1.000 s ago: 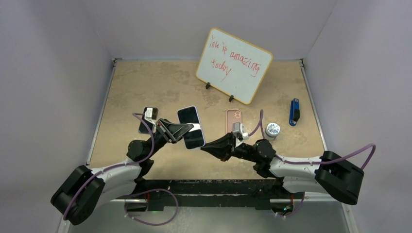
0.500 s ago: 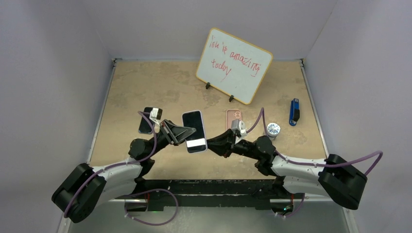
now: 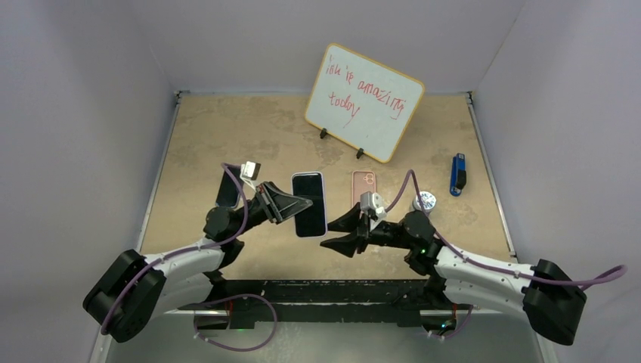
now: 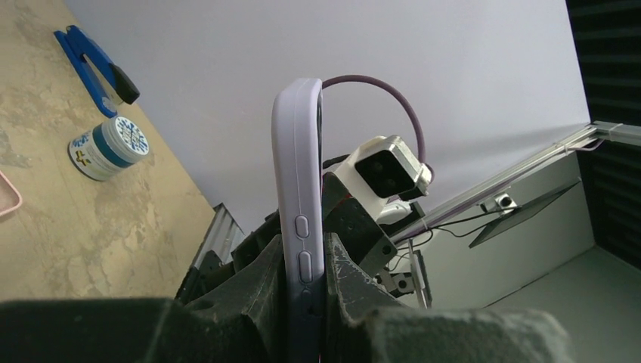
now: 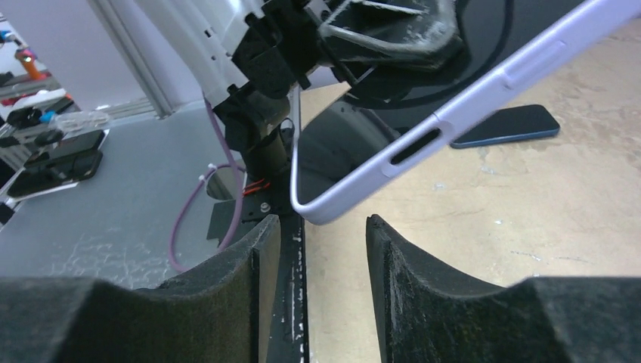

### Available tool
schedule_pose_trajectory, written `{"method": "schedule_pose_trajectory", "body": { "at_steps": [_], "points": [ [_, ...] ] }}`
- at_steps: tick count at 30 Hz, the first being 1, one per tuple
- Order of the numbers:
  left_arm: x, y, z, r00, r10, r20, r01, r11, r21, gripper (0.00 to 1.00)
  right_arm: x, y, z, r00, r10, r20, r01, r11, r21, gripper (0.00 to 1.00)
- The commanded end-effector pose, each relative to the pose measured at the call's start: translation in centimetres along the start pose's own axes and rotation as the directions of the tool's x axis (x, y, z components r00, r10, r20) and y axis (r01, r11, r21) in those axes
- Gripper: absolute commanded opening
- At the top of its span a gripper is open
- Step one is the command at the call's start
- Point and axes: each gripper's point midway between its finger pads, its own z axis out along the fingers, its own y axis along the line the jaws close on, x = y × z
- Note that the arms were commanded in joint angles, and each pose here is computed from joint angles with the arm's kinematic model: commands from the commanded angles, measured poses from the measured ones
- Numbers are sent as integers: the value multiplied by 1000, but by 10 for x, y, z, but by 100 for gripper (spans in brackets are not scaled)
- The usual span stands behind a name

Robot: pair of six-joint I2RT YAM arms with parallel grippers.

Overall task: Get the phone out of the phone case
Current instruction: Remove the phone case from the phone.

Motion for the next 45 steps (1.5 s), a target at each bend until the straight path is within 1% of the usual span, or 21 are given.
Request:
{"method": "schedule_pose_trajectory", "body": {
  "at_steps": [1, 7, 11, 15, 19, 23, 29, 34, 37, 39, 41, 44, 45],
  "points": [
    [-9, -29, 11, 993, 117, 9, -117, 988, 101, 0, -17, 16, 4, 999, -52, -13, 51, 995, -82, 49],
    [-7, -30, 11, 989, 146, -7, -145, 984, 104, 0, -29, 19, 2, 998, -47, 29, 49, 996, -73, 50],
    [-5, -37, 12, 986, 164, -23, -160, 979, 124, 0, -35, 15, 4, 998, -51, 39, 53, 997, -51, 48],
    [-5, -43, 13, 983, 181, -35, -175, 975, 139, 0, -37, 17, 8, 998, -52, 34, 55, 996, -70, 41],
    [-2, -45, 12, 980, 192, -48, -183, 972, 149, 0, -35, 15, 9, 999, -44, 24, 46, 997, -68, 30],
    [1, -49, 10, 981, 183, -59, -171, 971, 168, 0, -28, 12, 9, 998, -55, 1, 55, 996, -65, 22],
    [2, -57, 10, 986, 150, -74, -133, 971, 199, 0, -10, 6, 6, 990, -121, -75, 113, 988, -105, 10],
    [5, -56, 8, 987, 134, -84, -115, 974, 195, 0, -10, -1, 4, 974, -192, -124, 177, 977, -121, 2],
    [4, -60, 7, 988, 132, -84, -113, 972, 207, 0, -14, -4, 5, 970, -206, -129, 192, 975, -114, 0],
    [4, -62, 7, 987, 133, -86, -112, 970, 215, 0, -15, -8, 7, 970, -202, -136, 190, 977, -96, 0],
    [5, -63, 7, 987, 134, -88, -112, 969, 220, 0, -17, -15, 8, 965, -223, -138, 214, 974, -76, 0],
    [5, -66, 5, 987, 139, -84, -117, 966, 229, 0, -20, -19, 11, 968, -211, -137, 205, 977, -57, 0],
    [6, -66, 5, 986, 142, -84, -119, 966, 230, 0, -21, -20, 12, 975, -178, -135, 175, 984, -40, 0]
  ]
}}
